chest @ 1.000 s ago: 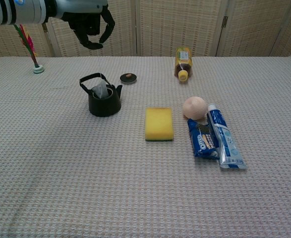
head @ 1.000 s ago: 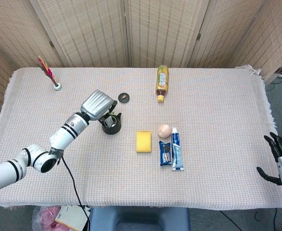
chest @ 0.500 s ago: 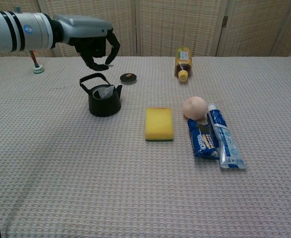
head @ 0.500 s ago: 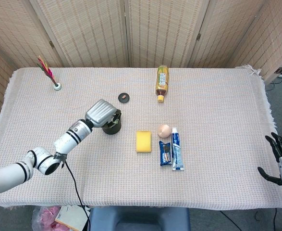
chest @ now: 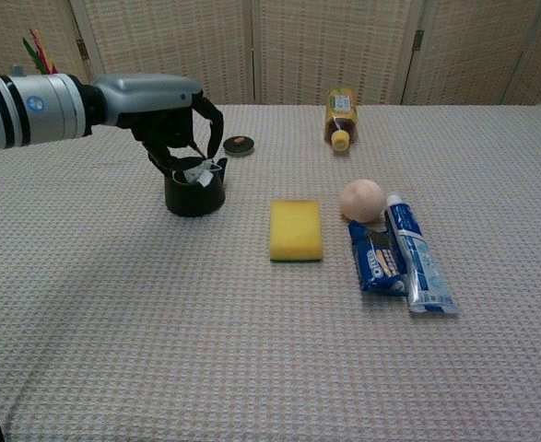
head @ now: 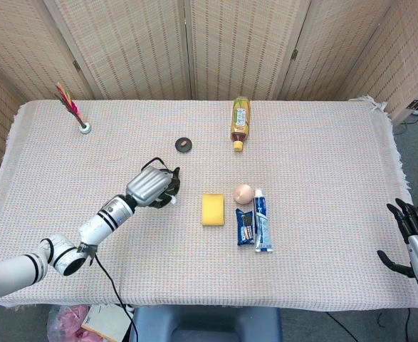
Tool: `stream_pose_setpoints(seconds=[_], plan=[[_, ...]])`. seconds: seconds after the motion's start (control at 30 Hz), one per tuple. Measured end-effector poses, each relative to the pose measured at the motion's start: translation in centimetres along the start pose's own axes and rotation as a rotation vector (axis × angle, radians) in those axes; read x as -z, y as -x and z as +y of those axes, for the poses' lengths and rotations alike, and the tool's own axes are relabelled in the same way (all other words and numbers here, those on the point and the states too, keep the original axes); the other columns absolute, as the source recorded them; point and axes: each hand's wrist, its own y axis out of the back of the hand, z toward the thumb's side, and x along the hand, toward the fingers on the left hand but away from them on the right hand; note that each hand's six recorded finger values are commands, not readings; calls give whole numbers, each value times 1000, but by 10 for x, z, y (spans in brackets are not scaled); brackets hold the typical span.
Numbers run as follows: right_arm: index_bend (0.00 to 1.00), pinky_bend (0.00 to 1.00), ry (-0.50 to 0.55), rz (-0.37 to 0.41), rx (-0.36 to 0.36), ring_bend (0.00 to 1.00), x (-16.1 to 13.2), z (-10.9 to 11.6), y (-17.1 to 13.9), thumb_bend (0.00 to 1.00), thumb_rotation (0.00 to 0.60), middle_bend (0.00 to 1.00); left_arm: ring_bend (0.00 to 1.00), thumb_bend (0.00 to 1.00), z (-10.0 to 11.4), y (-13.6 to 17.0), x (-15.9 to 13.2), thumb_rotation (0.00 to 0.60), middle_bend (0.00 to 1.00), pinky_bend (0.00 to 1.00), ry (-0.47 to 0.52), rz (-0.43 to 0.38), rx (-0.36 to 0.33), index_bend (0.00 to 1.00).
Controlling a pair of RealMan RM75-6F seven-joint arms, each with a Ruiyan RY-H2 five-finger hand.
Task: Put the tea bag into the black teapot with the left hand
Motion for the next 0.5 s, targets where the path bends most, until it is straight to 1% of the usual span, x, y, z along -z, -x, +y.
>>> stream_pose_setpoints(seconds=[0.03, 0.07, 0.1, 0.2, 0.27, 0.43, 0.5], plan=[[0, 0, 1, 1, 4, 0, 0, 1, -1, 182, 600, 0, 1000, 390, -1, 1, -3, 600, 1000, 1000, 2, -5, 1, 431], [0, 0, 2, 2, 8, 0, 0, 2, -2, 182, 600, 0, 1000, 363, -3, 1, -5, 600, 1000, 1000, 1, -9, 2, 379], [0, 0, 3, 3, 10, 0, 0, 2, -2, 182, 600, 0, 1000, 325, -5, 2, -8, 600, 1000, 1000, -3, -15, 3, 283], [0, 0, 2, 7, 9, 0, -1, 2, -3, 182, 600, 0, 1000, 260, -8, 3, -16, 600, 1000, 1000, -20, -27, 10, 78], [0, 0, 4, 13, 11, 0, -1, 3, -4, 183, 600, 0, 1000, 252, -10, 3, -21, 600, 1000, 1000, -22, -33, 13, 49], [0, 0, 11, 21, 24, 0, -2, 6, -8, 185, 600, 0, 1000, 252, -10, 9, -32, 600, 1000, 1000, -21, -44, 18, 45], [0, 0, 12, 26, 23, 0, -2, 6, -9, 185, 600, 0, 1000, 252, -8, 14, -32, 600, 1000, 1000, -13, -41, 21, 27]])
